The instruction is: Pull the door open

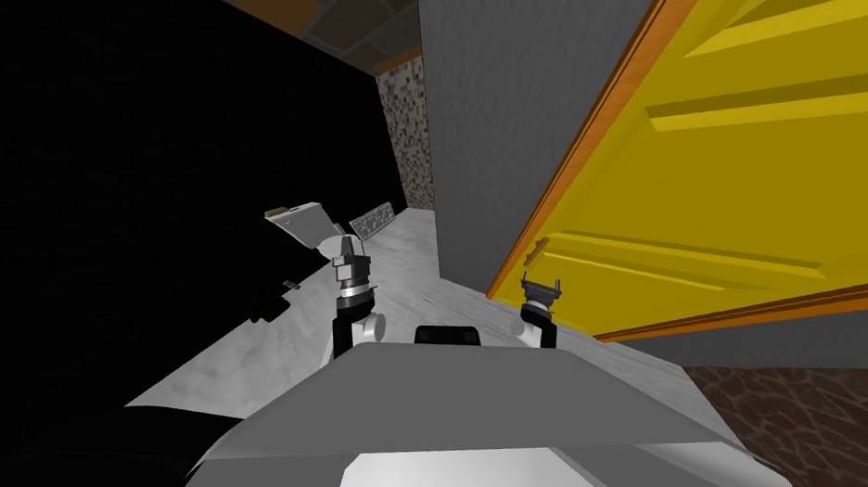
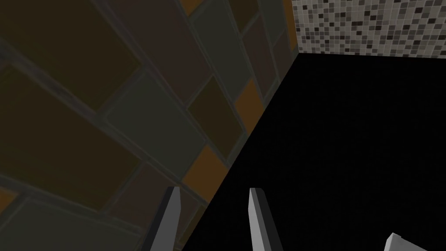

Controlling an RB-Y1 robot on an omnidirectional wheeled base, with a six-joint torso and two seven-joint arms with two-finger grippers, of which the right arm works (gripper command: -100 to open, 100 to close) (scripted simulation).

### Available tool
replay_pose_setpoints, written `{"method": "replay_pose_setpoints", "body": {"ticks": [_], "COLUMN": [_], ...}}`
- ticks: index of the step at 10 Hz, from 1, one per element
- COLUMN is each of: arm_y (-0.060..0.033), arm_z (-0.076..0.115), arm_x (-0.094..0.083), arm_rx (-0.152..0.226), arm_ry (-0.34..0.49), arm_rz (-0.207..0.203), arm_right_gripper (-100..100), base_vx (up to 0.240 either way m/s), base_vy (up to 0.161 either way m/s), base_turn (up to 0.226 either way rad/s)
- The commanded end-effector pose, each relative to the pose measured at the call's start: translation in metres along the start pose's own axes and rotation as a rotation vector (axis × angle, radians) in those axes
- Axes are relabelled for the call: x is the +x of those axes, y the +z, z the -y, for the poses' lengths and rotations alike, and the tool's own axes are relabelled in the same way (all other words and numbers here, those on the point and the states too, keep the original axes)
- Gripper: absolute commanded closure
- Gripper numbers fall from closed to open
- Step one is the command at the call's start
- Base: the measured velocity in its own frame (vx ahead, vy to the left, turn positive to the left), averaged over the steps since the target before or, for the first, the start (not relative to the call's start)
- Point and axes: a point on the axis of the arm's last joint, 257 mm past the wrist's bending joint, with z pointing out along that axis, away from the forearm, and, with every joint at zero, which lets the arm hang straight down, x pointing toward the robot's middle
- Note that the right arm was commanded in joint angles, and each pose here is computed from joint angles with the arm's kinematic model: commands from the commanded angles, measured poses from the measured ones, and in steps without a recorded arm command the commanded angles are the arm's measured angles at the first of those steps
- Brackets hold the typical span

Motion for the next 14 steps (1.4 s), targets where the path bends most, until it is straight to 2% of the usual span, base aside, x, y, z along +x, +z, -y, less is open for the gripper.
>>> {"method": "replay_pose_setpoints", "body": {"ticks": [1, 4, 6, 10, 14], "arm_y": [-0.0021, -0.0052, -0.0099, -0.0188, -0.0252], "arm_z": [-0.006, -0.012, -0.019, -0.03, -0.037], "arm_x": [-0.016, -0.032, -0.052, -0.079, -0.095], "arm_rx": [-0.02, -0.043, -0.075, -0.126, -0.16], "arm_ry": [0.038, 0.078, 0.124, 0.19, 0.228], "arm_rz": [0.034, 0.07, 0.113, 0.172, 0.206], "arm_right_gripper": [-100, -100, -100, -100, -100], "base_vx": [-0.035, -0.04, -0.049, -0.039, -0.053], "base_vy": [-0.139, -0.14, -0.142, -0.167, -0.099], "base_turn": [0.304, 0.221, 0.349, 0.271, 0.183]}}
